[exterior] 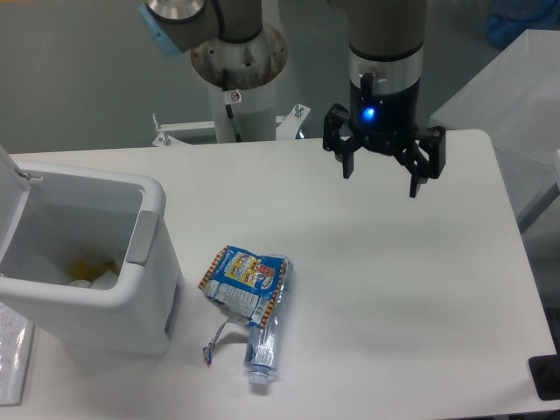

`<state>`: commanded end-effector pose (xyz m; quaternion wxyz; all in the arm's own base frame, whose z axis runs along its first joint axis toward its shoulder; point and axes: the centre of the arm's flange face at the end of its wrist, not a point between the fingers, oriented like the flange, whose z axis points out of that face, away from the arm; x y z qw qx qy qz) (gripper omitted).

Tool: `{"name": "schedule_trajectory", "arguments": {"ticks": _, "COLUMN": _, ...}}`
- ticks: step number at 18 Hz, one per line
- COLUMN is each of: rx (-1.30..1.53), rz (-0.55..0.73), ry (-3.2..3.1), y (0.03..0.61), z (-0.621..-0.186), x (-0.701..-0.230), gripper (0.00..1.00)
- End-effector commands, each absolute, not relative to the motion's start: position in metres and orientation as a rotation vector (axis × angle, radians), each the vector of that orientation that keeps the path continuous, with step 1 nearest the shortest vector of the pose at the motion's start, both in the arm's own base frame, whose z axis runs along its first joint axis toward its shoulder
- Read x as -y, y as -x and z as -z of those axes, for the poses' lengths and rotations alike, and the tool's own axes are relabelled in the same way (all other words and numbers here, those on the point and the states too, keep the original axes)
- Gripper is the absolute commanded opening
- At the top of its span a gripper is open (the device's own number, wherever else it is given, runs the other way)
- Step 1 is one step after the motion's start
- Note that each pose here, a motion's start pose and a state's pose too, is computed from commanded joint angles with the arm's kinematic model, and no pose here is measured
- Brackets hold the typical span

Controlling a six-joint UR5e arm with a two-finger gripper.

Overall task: Place the trash in the trash can
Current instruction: 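Move the open gripper toward the clear plastic bottle beside the wrapper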

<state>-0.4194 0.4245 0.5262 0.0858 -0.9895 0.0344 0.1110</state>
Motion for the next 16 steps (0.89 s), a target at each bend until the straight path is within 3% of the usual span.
{"name": "schedule_trajectory", "arguments": {"ticks": 8, "rx": -0.103, "rz": -0.320, "ry": 2.964, "y": 0.419, "z": -0.518, "x": -0.428, "gripper": 1.00}}
{"name": "schedule_trajectory", "arguments": {"ticks": 16, "rx": 0.002, "rz": -0.252, "ry": 2.945, "y": 0.415, "z": -0.481, "x": -0.434, "gripper": 1.00}}
